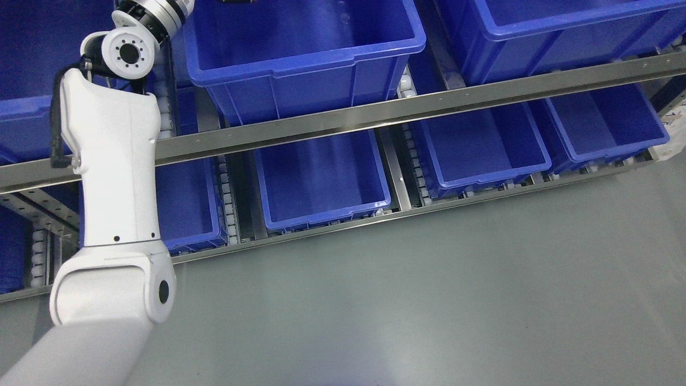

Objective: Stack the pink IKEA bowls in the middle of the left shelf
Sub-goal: 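Lower the stacked bowls into the middle blue bin with the left hand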

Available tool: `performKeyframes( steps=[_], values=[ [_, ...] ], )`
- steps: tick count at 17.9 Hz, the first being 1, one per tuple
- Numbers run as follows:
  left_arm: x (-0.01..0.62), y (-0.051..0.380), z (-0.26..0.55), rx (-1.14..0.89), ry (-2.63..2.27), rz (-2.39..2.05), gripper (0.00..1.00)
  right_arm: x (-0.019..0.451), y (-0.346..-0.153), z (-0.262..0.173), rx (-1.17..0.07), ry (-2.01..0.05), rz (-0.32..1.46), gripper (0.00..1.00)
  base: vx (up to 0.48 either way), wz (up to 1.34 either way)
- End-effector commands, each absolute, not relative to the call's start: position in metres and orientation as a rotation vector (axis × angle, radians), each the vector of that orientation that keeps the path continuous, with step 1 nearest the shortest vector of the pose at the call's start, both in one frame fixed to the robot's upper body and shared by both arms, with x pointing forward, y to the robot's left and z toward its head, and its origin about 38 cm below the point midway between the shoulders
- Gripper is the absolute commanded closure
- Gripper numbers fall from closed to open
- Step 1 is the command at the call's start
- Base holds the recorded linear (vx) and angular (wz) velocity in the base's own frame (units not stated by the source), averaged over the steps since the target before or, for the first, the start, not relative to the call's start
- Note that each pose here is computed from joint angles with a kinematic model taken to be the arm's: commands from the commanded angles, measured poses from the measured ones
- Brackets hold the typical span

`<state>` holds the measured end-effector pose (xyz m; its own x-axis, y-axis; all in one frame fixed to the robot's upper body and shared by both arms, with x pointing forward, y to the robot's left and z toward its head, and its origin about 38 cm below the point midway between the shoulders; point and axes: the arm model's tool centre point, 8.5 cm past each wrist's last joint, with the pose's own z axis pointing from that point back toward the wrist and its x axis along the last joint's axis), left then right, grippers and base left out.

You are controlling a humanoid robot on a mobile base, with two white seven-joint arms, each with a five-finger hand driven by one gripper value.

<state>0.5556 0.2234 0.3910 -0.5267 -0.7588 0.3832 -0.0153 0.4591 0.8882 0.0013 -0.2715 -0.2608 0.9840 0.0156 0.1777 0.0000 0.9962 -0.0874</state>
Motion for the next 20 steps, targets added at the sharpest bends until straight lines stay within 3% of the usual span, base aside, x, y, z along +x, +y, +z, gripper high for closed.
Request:
performKeyframes(
  steps=[1,10,20],
  values=[
    [0.556,0.227,0.394,0.654,-1.883,-1.127,0.89,0.002,-0.283,-0.260,-0.102,-0.179,0.008,0.00,0.042,0.15],
    [0.556,0.217,0.391,0.637,-1.879,-1.161,0.88,0.002,-0.283,-0.260,-0.102,-0.179,0.009,0.00,0.078,0.14],
    [0.554,0.198,0.332,0.529,-1.714,-1.325,0.88,0.002,-0.283,-0.260,-0.102,-0.179,0.008,0.00,0.053,0.03]
  ],
)
